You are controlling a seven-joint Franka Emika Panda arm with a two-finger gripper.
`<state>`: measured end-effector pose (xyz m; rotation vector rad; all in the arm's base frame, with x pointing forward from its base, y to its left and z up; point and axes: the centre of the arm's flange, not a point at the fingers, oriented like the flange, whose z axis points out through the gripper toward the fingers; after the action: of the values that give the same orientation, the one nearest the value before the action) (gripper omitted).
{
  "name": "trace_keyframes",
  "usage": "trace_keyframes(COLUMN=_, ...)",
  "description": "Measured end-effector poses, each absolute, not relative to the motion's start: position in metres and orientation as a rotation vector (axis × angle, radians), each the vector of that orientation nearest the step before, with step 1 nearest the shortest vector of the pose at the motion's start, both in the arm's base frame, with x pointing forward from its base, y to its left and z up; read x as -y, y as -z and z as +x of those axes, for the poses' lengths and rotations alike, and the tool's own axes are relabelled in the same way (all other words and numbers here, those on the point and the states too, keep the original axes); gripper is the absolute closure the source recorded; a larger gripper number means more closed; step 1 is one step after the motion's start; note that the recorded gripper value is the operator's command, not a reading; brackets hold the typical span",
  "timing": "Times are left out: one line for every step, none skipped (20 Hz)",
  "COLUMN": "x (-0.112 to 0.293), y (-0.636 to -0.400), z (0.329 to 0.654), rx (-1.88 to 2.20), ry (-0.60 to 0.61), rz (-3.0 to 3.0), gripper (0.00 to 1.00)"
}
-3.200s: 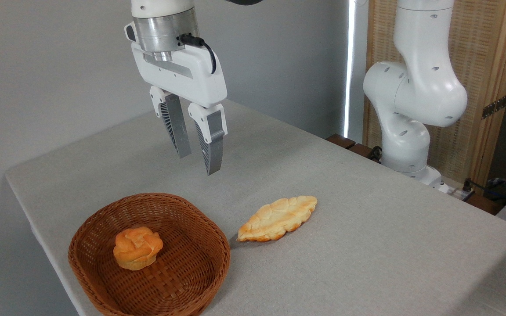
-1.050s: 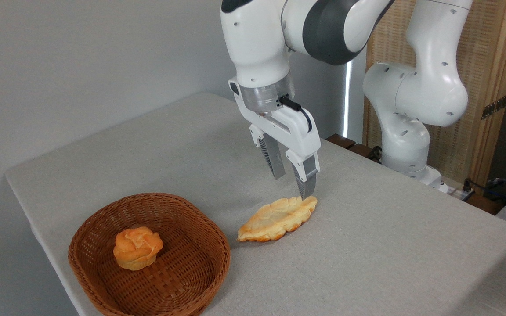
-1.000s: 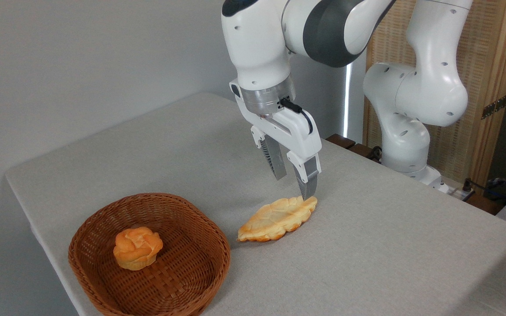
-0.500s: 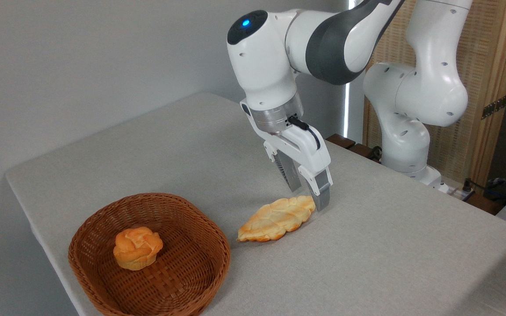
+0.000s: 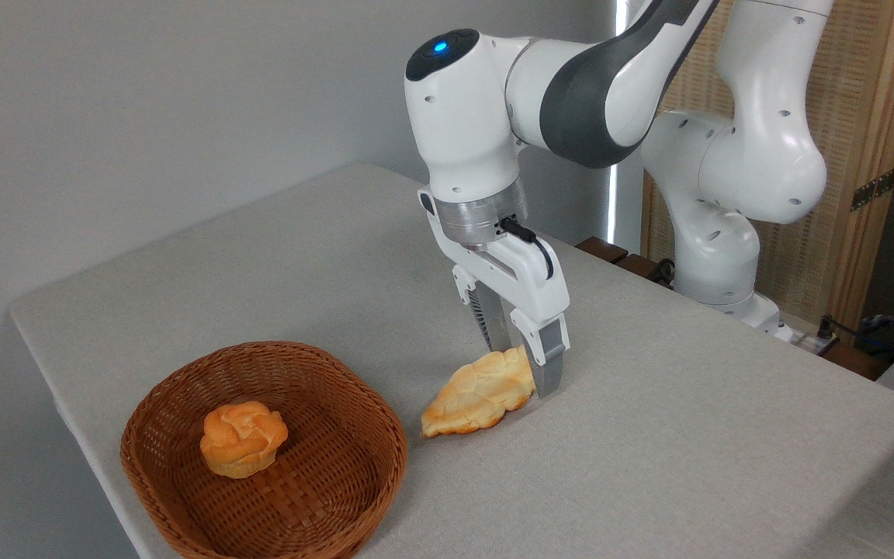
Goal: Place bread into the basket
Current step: 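Lower the gripper onto the loaf's edge and close on it, then lift the held loaf and carry it over the wicker basket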
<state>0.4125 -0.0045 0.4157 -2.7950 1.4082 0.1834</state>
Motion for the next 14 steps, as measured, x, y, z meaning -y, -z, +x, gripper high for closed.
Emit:
trace_keyframes(x=0.005, y=-0.416, z=0.414, rx=-1.407, ry=-0.163, rz=-2.791, gripper=0.00)
trace_keyframes(x=0.005, y=-0.416, z=0.416, rx=-1.406, ry=-0.144, rz=-2.787, gripper=0.00)
trace_keyframes(x=0.005, y=-0.415, z=0.418, rx=-1.405, ry=-0.130, rz=-2.784, gripper=0.00)
trace_keyframes(x=0.005, y=-0.414, z=0.420, rx=-1.405, ry=-0.117, rz=-2.781, gripper=0.00)
trace_keyframes(x=0.006, y=-0.413, z=0.422, rx=-1.404, ry=-0.104, rz=-2.777, gripper=0.00)
trace_keyframes(x=0.006, y=-0.412, z=0.424, rx=-1.403, ry=-0.090, rz=-2.774, gripper=0.00)
trace_keyframes(x=0.006, y=-0.411, z=0.426, rx=-1.403, ry=-0.076, rz=-2.771, gripper=0.00)
trace_keyframes(x=0.007, y=-0.410, z=0.428, rx=-1.403, ry=-0.060, rz=-2.766, gripper=0.00)
trace_keyframes(x=0.008, y=-0.410, z=0.430, rx=-1.406, ry=-0.039, rz=-2.758, gripper=0.00)
trace_keyframes(x=0.010, y=-0.410, z=0.432, rx=-1.409, ry=-0.019, rz=-2.751, gripper=0.00)
trace_keyframes(x=0.011, y=-0.410, z=0.434, rx=-1.410, ry=0.003, rz=-2.744, gripper=0.00)
trace_keyframes(x=0.012, y=-0.410, z=0.436, rx=-1.410, ry=0.017, rz=-2.740, gripper=0.02)
trace_keyframes(x=0.012, y=-0.410, z=0.437, rx=-1.410, ry=0.028, rz=-2.736, gripper=0.15)
trace_keyframes(x=0.013, y=-0.410, z=0.438, rx=-1.410, ry=0.036, rz=-2.734, gripper=0.29)
